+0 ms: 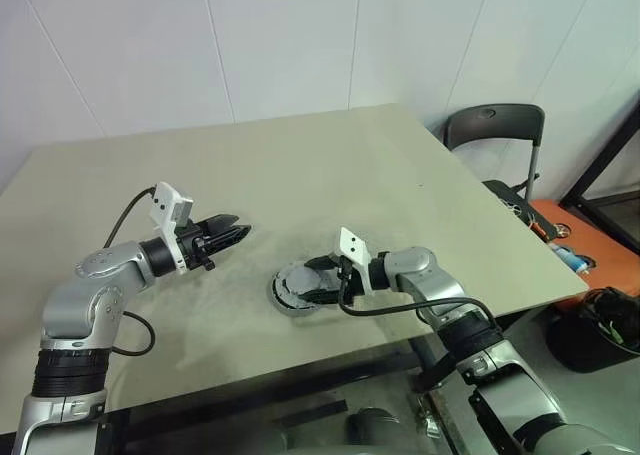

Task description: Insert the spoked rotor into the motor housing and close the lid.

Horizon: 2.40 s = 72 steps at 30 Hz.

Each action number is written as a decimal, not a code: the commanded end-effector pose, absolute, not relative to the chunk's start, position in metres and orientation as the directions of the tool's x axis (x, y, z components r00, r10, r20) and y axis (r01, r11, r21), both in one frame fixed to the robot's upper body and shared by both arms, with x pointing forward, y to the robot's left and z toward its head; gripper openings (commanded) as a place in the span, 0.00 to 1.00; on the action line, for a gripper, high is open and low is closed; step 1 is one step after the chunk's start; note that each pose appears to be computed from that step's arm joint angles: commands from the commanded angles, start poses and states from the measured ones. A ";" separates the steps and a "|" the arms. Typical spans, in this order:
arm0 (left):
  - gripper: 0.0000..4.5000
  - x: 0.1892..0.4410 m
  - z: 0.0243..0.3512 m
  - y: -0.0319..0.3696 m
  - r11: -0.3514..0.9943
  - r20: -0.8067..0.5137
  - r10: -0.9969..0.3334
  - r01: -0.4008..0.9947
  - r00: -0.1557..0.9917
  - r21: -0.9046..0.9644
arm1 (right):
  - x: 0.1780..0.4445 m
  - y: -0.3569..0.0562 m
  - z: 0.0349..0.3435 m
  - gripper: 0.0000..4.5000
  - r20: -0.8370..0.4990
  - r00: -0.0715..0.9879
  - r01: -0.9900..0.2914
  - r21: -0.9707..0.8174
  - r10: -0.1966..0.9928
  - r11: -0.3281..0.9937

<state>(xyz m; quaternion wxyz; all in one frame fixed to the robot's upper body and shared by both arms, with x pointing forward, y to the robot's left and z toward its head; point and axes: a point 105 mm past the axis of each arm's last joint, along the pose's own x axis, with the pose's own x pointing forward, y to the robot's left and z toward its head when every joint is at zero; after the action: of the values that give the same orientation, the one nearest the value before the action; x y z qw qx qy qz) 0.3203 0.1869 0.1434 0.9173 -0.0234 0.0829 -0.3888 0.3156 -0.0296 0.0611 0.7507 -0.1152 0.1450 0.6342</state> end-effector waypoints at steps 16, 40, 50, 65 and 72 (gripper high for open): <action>0.45 0.321 0.158 0.183 0.700 -0.076 -0.714 0.711 0.696 -0.072 | 0.323 -0.020 0.076 0.68 -0.323 0.208 -0.975 0.005 0.923 0.221; 0.45 0.319 0.156 0.181 0.691 -0.083 -0.723 0.719 0.686 -0.078 | 0.309 -0.015 0.060 0.68 -0.381 0.224 -0.969 0.011 0.897 0.246; 0.45 0.318 0.155 0.180 0.685 -0.089 -0.728 0.724 0.680 -0.078 | 0.312 -0.018 0.058 0.68 -0.373 0.217 -0.973 -0.004 0.902 0.233; 0.45 0.319 0.156 0.176 0.678 -0.085 -0.735 0.730 0.673 -0.079 | 0.306 -0.016 0.065 0.68 -0.357 0.129 -0.983 0.078 0.925 0.167; 0.45 0.318 0.156 0.178 0.681 -0.087 -0.733 0.729 0.675 -0.078 | 0.310 -0.018 0.061 0.68 -0.371 0.156 -0.983 0.029 0.915 0.179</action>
<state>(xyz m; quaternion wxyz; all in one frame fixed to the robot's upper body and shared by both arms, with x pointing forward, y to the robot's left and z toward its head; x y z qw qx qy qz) 0.3192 0.1809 0.1418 0.9169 -0.0308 0.0787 -0.3900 0.3045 -0.0140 0.0607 0.7458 -0.0999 0.1539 0.6405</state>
